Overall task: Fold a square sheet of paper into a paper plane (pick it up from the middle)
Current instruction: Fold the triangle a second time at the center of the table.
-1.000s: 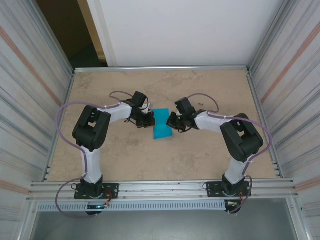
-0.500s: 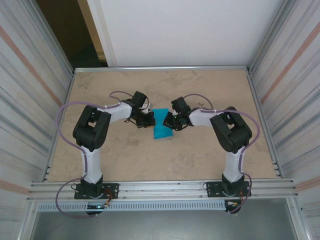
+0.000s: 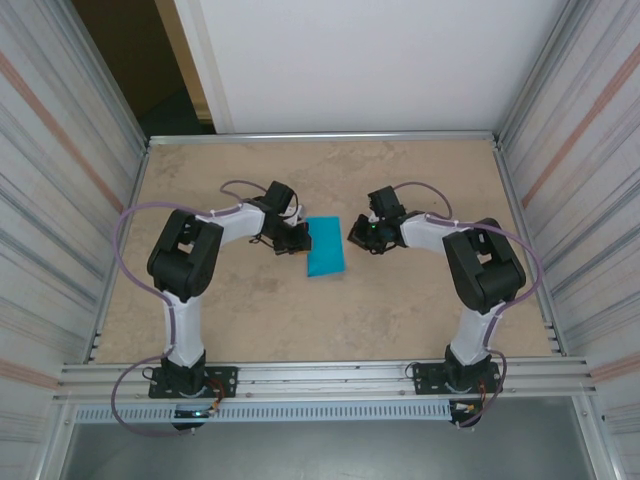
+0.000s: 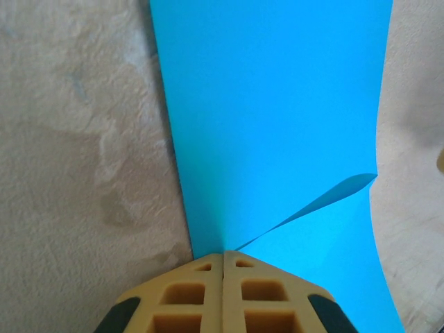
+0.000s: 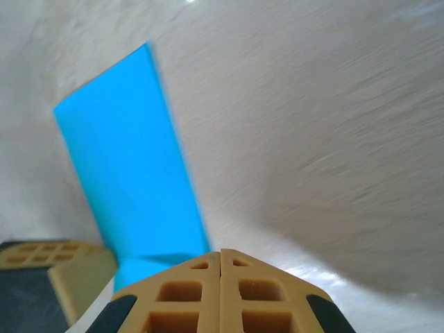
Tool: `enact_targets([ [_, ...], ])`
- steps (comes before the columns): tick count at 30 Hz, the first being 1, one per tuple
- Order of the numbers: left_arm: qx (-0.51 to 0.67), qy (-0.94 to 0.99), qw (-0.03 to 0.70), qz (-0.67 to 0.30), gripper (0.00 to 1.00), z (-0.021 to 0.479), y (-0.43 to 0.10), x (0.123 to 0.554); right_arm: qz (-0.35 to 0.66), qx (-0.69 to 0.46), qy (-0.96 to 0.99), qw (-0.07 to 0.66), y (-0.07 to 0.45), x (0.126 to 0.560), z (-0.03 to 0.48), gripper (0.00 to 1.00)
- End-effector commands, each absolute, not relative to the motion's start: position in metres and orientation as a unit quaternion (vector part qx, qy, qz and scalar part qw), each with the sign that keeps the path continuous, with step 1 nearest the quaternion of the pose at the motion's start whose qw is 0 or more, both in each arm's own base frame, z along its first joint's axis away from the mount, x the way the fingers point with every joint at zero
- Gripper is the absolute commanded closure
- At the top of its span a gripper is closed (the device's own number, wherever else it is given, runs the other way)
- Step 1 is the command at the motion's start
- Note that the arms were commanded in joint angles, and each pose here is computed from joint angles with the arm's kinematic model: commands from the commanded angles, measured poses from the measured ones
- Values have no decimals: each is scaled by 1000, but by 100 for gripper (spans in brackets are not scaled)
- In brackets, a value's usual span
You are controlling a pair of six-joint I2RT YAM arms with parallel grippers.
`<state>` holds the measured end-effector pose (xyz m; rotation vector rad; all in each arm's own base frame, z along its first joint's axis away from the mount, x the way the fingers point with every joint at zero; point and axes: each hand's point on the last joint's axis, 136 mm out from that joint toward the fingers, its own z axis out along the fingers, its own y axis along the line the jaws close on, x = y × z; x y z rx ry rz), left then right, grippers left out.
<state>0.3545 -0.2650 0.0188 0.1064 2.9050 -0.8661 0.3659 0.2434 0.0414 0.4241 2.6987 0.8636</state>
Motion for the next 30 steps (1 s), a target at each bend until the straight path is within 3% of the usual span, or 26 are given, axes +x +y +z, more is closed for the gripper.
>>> enact_targets([
  [1, 44, 970, 27, -236, 100, -10, -249, 345, 315, 101, 934, 134, 272, 354, 59, 100],
  [10, 65, 965, 29, -254, 100, -5, -255, 345, 351, 95, 928, 81, 311, 336, 30, 100],
  [20, 58, 950, 71, -299, 100, 42, -270, 358, 282, 133, 948, 60, 282, 320, -10, 100],
  [22, 52, 938, 93, -331, 95, 65, -278, 360, 271, 141, 951, 53, 277, 315, -19, 100],
  [25, 44, 921, 114, -370, 89, 85, -288, 352, 264, 146, 952, 46, 274, 311, -26, 100],
  [30, 32, 918, 91, -385, 91, 82, -289, 325, 258, 148, 954, 37, 273, 307, -31, 100],
])
